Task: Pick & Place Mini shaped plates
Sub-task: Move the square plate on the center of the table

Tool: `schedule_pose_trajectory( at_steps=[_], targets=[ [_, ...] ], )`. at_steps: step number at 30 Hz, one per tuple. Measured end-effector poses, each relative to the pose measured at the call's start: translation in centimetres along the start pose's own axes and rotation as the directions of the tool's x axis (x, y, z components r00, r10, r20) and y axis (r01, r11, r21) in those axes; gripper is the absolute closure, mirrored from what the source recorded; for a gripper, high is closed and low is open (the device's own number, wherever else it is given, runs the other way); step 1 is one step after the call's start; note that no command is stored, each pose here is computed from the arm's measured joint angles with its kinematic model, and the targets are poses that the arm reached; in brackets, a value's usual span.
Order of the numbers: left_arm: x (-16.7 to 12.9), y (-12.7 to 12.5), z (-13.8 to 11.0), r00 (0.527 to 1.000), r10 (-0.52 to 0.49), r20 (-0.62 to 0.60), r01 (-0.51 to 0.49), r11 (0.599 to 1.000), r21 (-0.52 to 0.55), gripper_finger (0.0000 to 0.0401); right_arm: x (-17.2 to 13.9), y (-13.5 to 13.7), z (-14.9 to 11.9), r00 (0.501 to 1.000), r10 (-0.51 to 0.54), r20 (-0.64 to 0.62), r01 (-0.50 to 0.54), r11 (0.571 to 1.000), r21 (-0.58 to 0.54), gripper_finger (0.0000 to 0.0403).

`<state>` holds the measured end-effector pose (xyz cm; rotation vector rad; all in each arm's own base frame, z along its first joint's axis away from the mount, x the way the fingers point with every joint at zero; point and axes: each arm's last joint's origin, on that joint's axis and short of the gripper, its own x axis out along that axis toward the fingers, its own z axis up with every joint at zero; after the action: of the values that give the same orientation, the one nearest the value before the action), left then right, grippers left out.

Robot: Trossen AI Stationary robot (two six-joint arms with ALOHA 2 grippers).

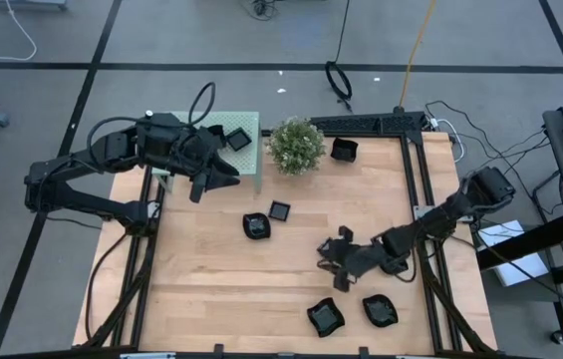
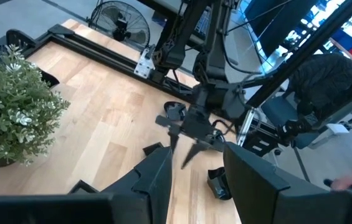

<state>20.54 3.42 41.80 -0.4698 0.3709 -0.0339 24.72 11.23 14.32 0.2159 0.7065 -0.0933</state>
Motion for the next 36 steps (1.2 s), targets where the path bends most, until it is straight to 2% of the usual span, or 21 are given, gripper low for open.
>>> schedule_pose_trajectory(
  at_steps=[3,5,15,25,30,36],
  targets=[
    [0.0,0.0,0.0,1.000,-0.002,-0.001,0.002,1.000,0.005,0.0254,-0.2,-0.3,-1.0,0.994,-0.099,-0.049,0.097,0.994,-0.058,0.0253],
    [0.0,0.0,0.0,1.000,-0.002,-0.002,0.002,1.000,0.006,0.0254,-0.2,-0.5,-1.1,0.990,-0.130,-0.054,0.126,0.990,-0.069,0.0253],
    [0.0,0.0,0.0,1.000,-0.001,0.001,0.001,0.999,0.036,0.0254,1.1,-0.6,-1.5,0.990,-0.121,-0.070,0.116,0.991,-0.070,0.0253],
    [0.0,0.0,0.0,1.000,0.005,0.005,-0.005,0.999,0.038,0.0254,3.2,-0.7,-2.8,0.983,-0.174,-0.059,0.167,0.980,-0.104,0.0256],
    [0.0,0.0,0.0,1.000,0.005,0.006,-0.006,0.999,0.038,0.0254,3.6,-0.9,-2.4,0.988,-0.149,-0.037,0.144,0.983,-0.114,0.0293],
    [0.0,0.0,0.0,1.000,0.005,0.006,-0.005,0.999,0.038,0.0254,4.0,-2.0,-1.6,0.985,-0.171,-0.029,0.167,0.979,-0.120,0.0380]
  ],
)
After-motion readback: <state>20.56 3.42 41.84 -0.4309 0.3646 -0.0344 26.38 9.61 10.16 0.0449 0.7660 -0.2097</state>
